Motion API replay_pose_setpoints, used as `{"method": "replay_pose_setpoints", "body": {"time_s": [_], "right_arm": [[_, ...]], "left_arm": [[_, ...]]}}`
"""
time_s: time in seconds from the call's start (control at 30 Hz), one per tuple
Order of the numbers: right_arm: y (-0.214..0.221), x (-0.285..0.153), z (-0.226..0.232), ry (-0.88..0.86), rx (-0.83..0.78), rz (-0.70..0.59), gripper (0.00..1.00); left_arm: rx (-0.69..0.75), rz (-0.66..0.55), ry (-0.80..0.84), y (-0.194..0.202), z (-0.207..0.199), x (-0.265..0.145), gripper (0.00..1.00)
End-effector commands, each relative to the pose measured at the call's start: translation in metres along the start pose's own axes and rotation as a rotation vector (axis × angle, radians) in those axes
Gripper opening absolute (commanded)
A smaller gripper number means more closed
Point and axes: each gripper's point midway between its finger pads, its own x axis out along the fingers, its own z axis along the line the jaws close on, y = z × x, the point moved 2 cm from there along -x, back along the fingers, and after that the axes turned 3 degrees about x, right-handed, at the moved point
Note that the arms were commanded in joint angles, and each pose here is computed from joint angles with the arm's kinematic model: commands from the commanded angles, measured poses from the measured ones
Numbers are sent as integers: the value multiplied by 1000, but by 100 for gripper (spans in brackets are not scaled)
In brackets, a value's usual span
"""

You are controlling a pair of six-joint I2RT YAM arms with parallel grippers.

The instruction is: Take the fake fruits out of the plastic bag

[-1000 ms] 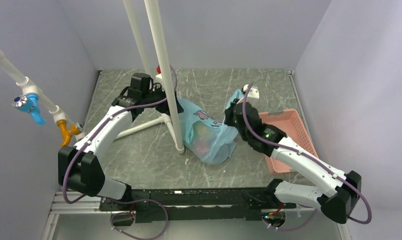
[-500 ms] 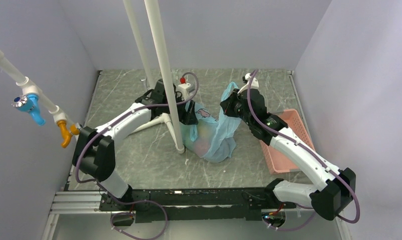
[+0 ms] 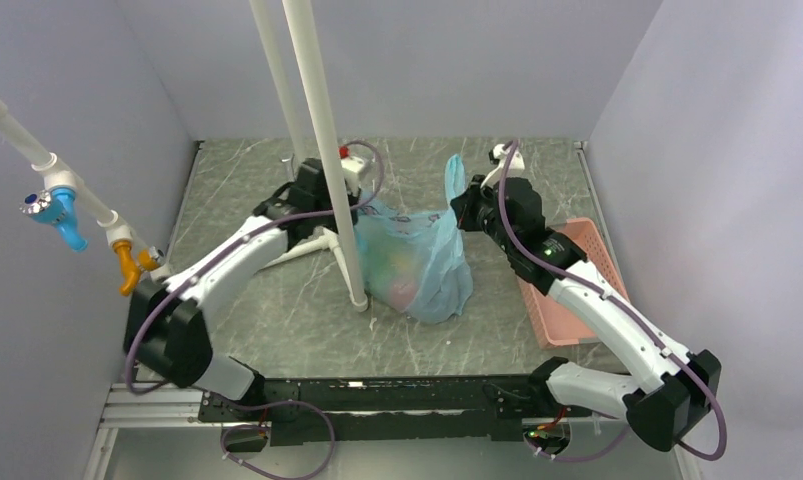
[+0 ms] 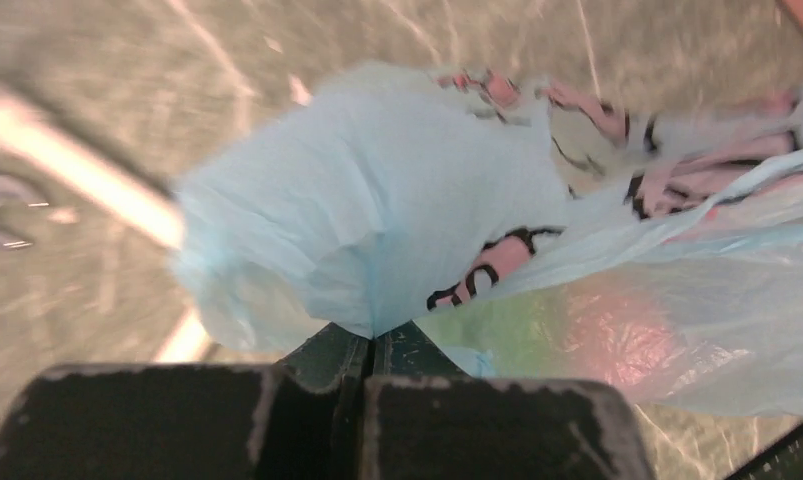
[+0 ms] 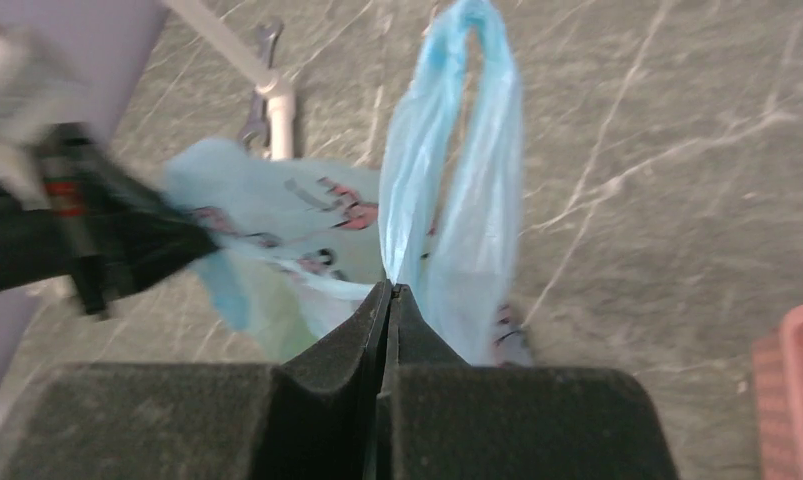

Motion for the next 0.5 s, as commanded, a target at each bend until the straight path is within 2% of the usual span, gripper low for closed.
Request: {"method": "replay_pose_setpoints", "body": {"time_s": [0.0, 0.17, 0.33, 0.4, 0.47], "right_arm": [[-57, 8, -8, 67, -75, -138, 0], [-119, 23, 12, 39, -51, -255, 0], [-192, 28, 41, 0, -103, -385, 0], [-203, 30, 44, -5, -137, -407, 0], [-195, 32, 39, 11, -138, -381, 0]], "left_arm": [[0, -240, -160, -47, 40, -61, 0], [-61, -300, -103, -58, 50, -82, 0], [-62, -367, -43, -69, 53, -98, 0], [-64, -397, -8, -72, 51, -102, 0], [-63, -390, 31, -70, 48, -102, 0]]}}
